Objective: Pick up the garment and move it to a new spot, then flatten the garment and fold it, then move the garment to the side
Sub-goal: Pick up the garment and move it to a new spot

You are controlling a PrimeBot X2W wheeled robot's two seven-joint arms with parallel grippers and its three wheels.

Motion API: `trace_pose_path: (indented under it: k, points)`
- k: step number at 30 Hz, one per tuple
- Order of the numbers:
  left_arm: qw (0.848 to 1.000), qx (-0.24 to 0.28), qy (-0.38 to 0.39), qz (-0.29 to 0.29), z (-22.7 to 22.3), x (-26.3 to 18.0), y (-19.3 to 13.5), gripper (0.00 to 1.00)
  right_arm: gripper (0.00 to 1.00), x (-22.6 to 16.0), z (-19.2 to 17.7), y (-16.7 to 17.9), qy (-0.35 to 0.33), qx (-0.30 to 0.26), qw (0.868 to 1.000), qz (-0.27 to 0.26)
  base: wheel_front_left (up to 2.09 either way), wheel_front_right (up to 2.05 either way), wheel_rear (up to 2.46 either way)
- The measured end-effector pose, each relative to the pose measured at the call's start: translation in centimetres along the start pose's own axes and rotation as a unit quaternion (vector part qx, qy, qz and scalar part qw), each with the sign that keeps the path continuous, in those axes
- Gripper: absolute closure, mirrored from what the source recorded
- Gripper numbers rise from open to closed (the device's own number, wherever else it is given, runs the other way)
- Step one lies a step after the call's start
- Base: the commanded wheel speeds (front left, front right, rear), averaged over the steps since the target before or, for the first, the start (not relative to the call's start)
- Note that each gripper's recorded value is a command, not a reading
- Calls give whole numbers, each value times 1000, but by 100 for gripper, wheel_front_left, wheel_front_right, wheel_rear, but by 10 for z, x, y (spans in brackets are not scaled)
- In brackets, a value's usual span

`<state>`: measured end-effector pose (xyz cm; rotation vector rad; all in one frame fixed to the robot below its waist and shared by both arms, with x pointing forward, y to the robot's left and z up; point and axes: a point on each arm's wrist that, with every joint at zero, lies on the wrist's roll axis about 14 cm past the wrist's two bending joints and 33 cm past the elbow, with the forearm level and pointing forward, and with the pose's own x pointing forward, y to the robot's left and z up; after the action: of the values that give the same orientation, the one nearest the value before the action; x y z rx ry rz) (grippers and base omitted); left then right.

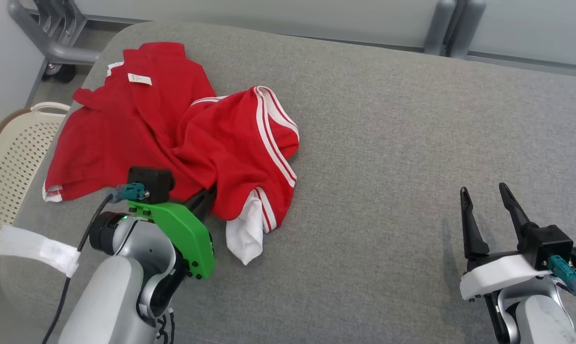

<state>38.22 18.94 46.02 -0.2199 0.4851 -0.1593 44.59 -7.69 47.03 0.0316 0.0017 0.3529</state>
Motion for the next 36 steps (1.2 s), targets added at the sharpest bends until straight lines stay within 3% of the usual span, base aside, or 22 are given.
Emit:
trace_pose_path:
  k: [9, 15, 17, 22, 27, 36]
  points:
    - [995, 48, -61, -60, 49, -12, -56, 100, 0, -19, 10, -16, -9, 8, 999, -32, 0, 0, 0]
    - [986, 74, -73, -133, 61, -13, -110, 100, 0, -36, 10, -32, -7, 8, 998, -61, 0, 0, 0]
    - [977, 88, -80, -176, 69, -12, -141, 100, 0, -42, 13, -40, -10, 11, 997, -74, 0, 0, 0]
    - [964, 113, -89, -223, 82, -8, -178, 100, 0, -50, 21, -51, -23, 16, 995, -93, 0, 0, 0]
    - [941, 143, -96, -291, 92, -7, -234, 100, 0, -71, 29, -72, -34, 23, 991, -131, 0, 0, 0]
    - [898, 170, -87, -396, 90, -1, -328, 100, 0, -131, 37, -120, -45, 27, 972, -229, 0, 0, 0]
